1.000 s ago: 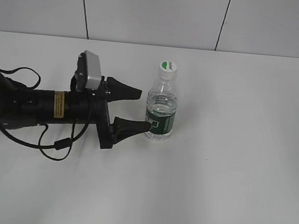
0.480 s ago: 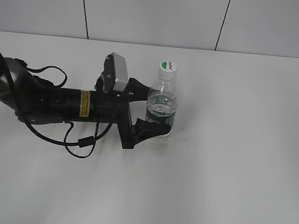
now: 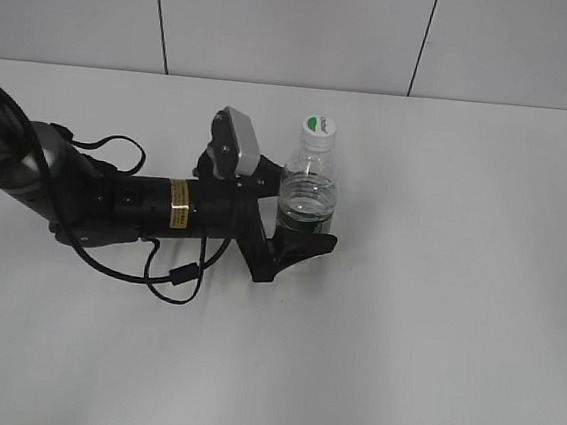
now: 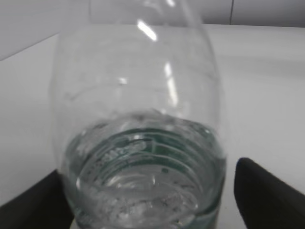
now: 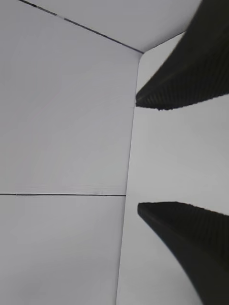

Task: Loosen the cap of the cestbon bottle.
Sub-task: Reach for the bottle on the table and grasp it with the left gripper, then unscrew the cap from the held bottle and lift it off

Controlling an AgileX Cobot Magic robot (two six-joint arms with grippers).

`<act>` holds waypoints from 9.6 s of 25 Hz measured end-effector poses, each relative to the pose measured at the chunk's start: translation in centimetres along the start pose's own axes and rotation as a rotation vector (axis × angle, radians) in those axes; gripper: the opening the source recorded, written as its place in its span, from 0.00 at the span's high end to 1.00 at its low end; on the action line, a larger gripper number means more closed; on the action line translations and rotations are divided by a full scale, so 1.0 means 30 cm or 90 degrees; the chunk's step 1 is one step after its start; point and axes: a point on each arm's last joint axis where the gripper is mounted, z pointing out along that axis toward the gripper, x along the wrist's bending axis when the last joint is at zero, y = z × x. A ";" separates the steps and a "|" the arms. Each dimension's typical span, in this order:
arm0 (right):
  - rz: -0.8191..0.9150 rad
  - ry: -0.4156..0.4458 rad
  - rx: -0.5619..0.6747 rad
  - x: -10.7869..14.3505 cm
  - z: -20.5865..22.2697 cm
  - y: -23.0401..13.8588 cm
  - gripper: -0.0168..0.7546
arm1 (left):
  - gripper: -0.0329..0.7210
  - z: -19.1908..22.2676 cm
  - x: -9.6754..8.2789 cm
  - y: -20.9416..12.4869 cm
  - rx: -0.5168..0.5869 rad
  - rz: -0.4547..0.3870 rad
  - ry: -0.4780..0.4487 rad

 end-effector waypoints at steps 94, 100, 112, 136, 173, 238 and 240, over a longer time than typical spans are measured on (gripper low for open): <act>-0.066 0.429 0.747 0.779 0.601 0.075 0.45 | 0.41 0.001 -0.018 -0.007 0.019 0.026 -0.045; -0.077 0.424 0.744 0.776 0.602 0.074 0.45 | 0.41 0.001 -0.018 -0.007 0.019 0.026 -0.045; -0.083 0.421 0.755 0.783 0.613 0.050 0.45 | 0.41 0.001 -0.018 -0.007 0.019 0.026 -0.045; -0.443 0.672 0.582 0.789 0.614 0.048 0.58 | 0.41 0.002 -0.017 -0.006 0.020 0.027 -0.045; -0.432 0.682 0.517 0.756 0.557 0.161 0.26 | 0.41 0.002 -0.018 -0.006 0.022 0.030 -0.047; -0.672 0.816 0.432 0.792 0.614 0.049 0.58 | 0.41 0.001 -0.018 -0.007 0.022 0.030 -0.049; -0.738 0.846 0.390 0.790 0.615 0.049 0.58 | 0.41 0.002 -0.019 -0.007 0.022 0.030 -0.050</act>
